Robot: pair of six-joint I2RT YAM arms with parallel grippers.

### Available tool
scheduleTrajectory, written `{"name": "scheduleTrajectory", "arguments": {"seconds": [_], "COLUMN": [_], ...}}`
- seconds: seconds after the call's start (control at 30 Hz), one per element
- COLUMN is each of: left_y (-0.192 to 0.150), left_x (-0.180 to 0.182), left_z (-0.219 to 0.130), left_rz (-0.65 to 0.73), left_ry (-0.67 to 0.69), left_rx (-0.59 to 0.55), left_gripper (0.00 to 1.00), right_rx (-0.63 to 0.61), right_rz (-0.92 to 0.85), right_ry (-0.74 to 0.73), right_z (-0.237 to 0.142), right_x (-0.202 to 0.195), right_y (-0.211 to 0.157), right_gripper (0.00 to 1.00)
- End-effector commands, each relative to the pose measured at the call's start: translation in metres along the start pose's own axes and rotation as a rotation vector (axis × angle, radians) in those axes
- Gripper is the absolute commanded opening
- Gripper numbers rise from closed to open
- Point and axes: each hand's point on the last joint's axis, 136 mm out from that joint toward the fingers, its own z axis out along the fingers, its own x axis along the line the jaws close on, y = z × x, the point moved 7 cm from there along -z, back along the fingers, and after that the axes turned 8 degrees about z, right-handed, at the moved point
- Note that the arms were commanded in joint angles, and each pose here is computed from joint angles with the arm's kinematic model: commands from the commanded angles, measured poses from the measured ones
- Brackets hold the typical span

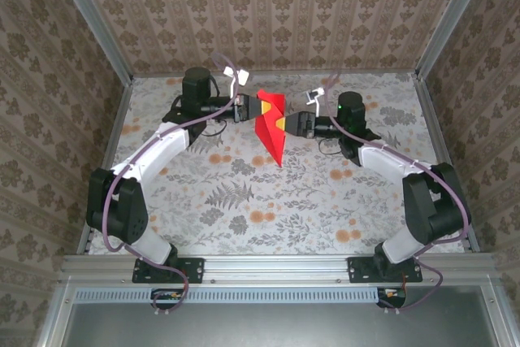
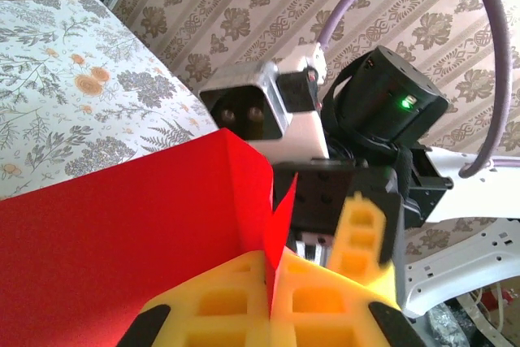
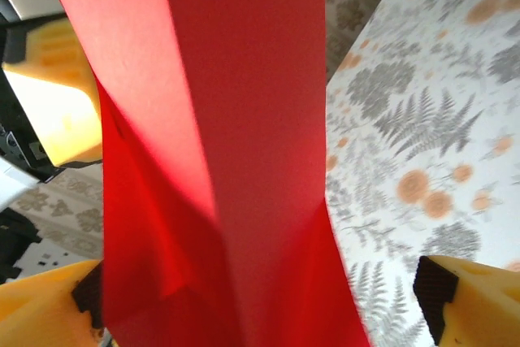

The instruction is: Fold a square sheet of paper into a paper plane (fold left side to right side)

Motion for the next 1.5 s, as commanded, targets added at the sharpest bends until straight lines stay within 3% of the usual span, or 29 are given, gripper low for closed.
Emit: {"name": "scheduleTrajectory", "arguments": {"seconds": [0.0, 0.27, 0.67, 1.17, 1.37, 1.47], "left_y": [0.021, 0.022, 0.009, -0.003, -0.004, -0.001], "left_x": [-0.027, -0.025, -0.023, -0.009, -0.003, 0.000], "left_z": [-0.003, -0.001, 0.011, 0.013, 0.009, -0.005], "left_rz": [0.089, 0.085, 0.059, 0.026, 0.015, 0.023], "left_ry": [-0.061, -0.075, -0.088, -0.055, -0.026, 0.034], "left_rx": [-0.033, -0.025, 0.012, 0.033, 0.029, 0.017], "left_gripper": [0.00, 0.00, 0.00, 0.00, 0.14, 0.30], "right_rx": [0.014, 0.081, 0.100, 0.102, 0.106, 0.113], "right_rz": [-0.095, -0.140, -0.174, -0.198, -0.181, -0.161], "right_ry": [0.045, 0.130, 0.155, 0.068, -0.008, -0.080], "right_z": [-0.010, 0.002, 0.002, -0.013, -0.017, -0.020], "right_x": [0.016, 0.027, 0.041, 0.046, 0.041, 0.038], "right_y": [-0.001, -0.005, 0.001, -0.005, -0.009, -0.010], "right_gripper": [1.00, 0.97, 0.49, 0.22, 0.09, 0.02]}}
